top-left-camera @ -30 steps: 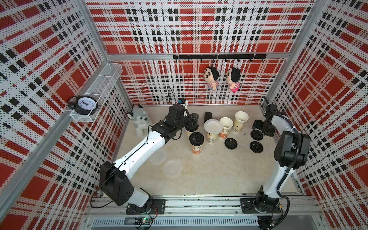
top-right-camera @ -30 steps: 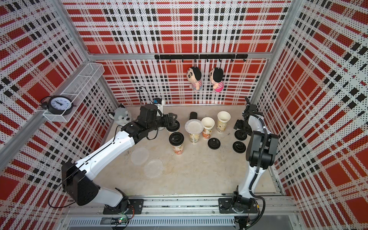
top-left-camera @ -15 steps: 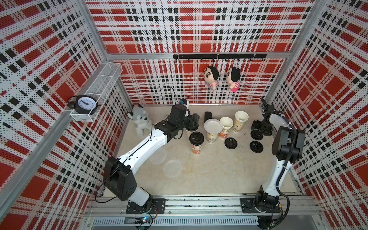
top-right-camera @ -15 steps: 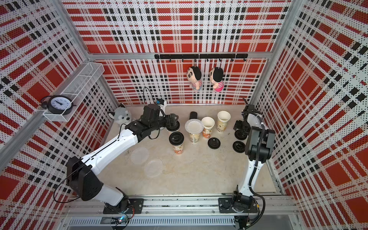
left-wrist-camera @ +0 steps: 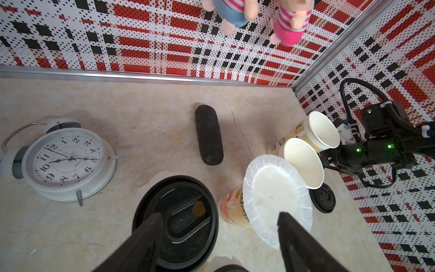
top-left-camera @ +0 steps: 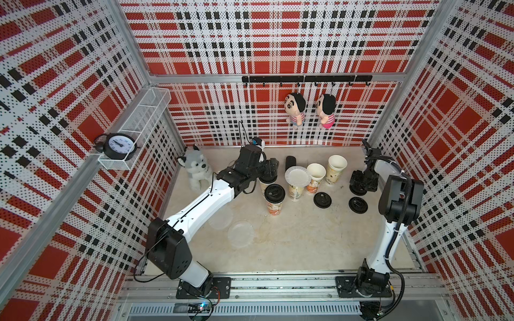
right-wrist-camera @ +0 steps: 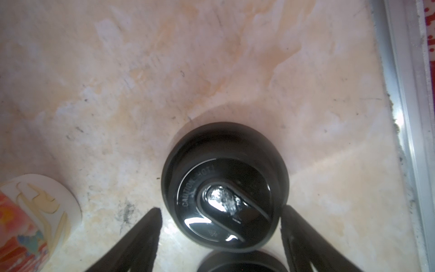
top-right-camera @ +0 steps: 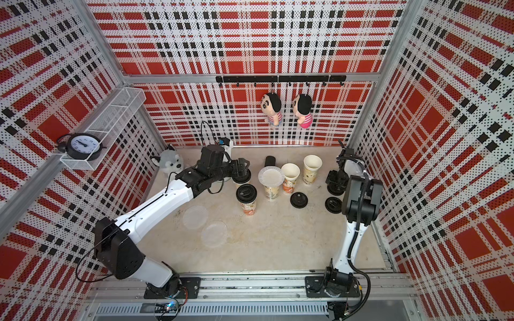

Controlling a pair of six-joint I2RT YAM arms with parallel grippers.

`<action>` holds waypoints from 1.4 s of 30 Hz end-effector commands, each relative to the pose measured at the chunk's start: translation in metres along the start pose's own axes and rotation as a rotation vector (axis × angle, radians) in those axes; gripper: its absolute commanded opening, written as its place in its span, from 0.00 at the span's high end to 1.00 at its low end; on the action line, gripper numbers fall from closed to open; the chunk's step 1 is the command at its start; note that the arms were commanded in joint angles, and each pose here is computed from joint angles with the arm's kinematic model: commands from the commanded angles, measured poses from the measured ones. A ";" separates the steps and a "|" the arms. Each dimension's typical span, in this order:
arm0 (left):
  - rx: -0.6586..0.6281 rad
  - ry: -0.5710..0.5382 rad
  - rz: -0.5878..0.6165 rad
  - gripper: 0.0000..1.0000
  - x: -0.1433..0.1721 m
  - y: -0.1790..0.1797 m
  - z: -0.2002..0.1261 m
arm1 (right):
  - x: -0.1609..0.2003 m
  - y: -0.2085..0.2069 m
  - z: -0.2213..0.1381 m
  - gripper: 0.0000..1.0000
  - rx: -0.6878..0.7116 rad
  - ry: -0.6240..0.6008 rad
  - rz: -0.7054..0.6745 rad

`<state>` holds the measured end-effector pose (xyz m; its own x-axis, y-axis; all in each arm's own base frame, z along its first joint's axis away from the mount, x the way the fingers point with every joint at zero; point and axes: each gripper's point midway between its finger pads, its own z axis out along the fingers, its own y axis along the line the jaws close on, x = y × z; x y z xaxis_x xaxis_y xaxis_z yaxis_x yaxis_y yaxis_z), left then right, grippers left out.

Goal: Put the leak-proof paper on the milk tea cups
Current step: Pick up the cup lid from the center of the board.

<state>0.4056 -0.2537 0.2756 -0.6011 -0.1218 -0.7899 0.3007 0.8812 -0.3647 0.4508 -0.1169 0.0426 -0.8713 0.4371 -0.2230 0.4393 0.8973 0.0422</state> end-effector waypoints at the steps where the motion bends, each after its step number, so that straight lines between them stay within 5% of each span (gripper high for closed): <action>1: -0.003 -0.016 0.003 0.20 -0.010 -0.001 -0.003 | 0.001 -0.004 0.008 0.19 0.000 0.011 -0.006; 31: -0.015 -0.014 0.005 0.20 -0.011 0.001 -0.004 | -0.002 -0.008 0.011 0.26 0.005 0.013 0.001; 36: -0.024 -0.018 0.005 0.20 -0.010 0.003 -0.008 | -0.005 -0.007 -0.013 0.27 -0.005 -0.029 0.003; 42: -0.048 -0.033 -0.006 0.20 -0.010 0.016 -0.016 | -0.010 -0.005 -0.083 0.27 -0.023 -0.143 0.012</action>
<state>0.4060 -0.2460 0.2725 -0.6068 -0.1215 -0.7855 0.2759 0.8946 -0.3515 0.4431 -0.1173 0.0655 -0.8621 0.4395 -0.2523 0.4418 0.8957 0.0508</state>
